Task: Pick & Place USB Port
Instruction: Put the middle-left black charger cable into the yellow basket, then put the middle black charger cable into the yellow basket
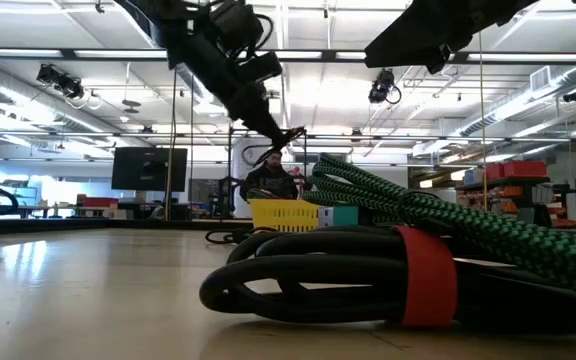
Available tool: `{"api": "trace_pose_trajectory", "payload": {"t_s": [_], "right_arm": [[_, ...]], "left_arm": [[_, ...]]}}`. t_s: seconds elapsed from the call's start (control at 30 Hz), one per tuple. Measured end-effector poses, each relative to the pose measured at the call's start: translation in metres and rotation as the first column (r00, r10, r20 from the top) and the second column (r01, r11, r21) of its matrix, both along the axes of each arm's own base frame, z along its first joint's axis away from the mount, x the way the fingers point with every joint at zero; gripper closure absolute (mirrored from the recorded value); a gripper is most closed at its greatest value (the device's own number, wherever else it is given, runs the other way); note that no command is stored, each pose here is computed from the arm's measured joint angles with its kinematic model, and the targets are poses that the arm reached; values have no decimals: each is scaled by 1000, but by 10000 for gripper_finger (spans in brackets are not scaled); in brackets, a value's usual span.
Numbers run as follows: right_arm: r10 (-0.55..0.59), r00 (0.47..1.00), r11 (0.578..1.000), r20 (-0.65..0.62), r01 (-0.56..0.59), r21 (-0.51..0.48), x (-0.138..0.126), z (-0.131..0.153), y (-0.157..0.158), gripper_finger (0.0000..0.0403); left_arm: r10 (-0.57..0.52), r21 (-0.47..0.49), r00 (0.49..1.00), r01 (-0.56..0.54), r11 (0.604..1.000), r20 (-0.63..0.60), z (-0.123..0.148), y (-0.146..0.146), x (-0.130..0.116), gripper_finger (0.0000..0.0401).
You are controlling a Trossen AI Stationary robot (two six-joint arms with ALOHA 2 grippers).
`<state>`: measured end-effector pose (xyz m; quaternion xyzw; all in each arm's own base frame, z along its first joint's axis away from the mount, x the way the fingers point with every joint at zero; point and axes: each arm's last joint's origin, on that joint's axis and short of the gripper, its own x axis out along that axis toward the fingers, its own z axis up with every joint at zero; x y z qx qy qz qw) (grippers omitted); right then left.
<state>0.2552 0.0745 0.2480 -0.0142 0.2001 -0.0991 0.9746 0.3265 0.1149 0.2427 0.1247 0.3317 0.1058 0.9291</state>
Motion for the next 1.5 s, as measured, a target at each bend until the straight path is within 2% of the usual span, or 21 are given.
{"api": "trace_pose_trajectory", "payload": {"t_s": [0.13, 0.27, 0.37, 0.53, 0.77, 1.07, 1.27, 1.4, 1.5], "right_arm": [[5, 1000, 1000, 2, -5, -11, 0, 0, 0, 292], [5, 1000, 1000, 12, -5, -8, 1, 1, 0, 292], [6, 1000, 1000, 11, -6, -11, 1, 1, 0, 292], [6, 1000, 1000, 5, -6, -12, 0, 1, 0, 292], [5, 1000, 1000, 5, -5, -10, 0, 1, 0, 292], [5, 1000, 1000, 6, -5, -10, 0, 1, 0, 292], [5, 1000, 1000, 4, -5, -11, 0, 0, 0, 292], [5, 1000, 1000, 3, -5, -11, 0, 0, 0, 292], [5, 1000, 1000, 0, -5, -12, 0, 0, 0, 292]], "left_arm": [[19, 7, 997, -20, 1000, 74, 2, 15, 3, 373], [33, -20, 998, -32, 999, 63, -12, 19, 11, 373], [36, -25, 999, -36, 999, 2, -22, 17, 17, 373], [44, -87, 999, -41, 995, 31, -20, 15, 20, 373], [52, -103, 998, -50, 993, 18, -22, 13, 20, 372], [70, -123, 998, -69, 990, 1, -31, 13, 24, 286], [70, -120, 998, -69, 990, 8, -31, 13, 24, 262], [-26, -130, 1000, 25, 991, -8, -31, 5, 25, 263], [-168, -213, 986, 164, 963, -1, -28, -10, 24, 266]]}}
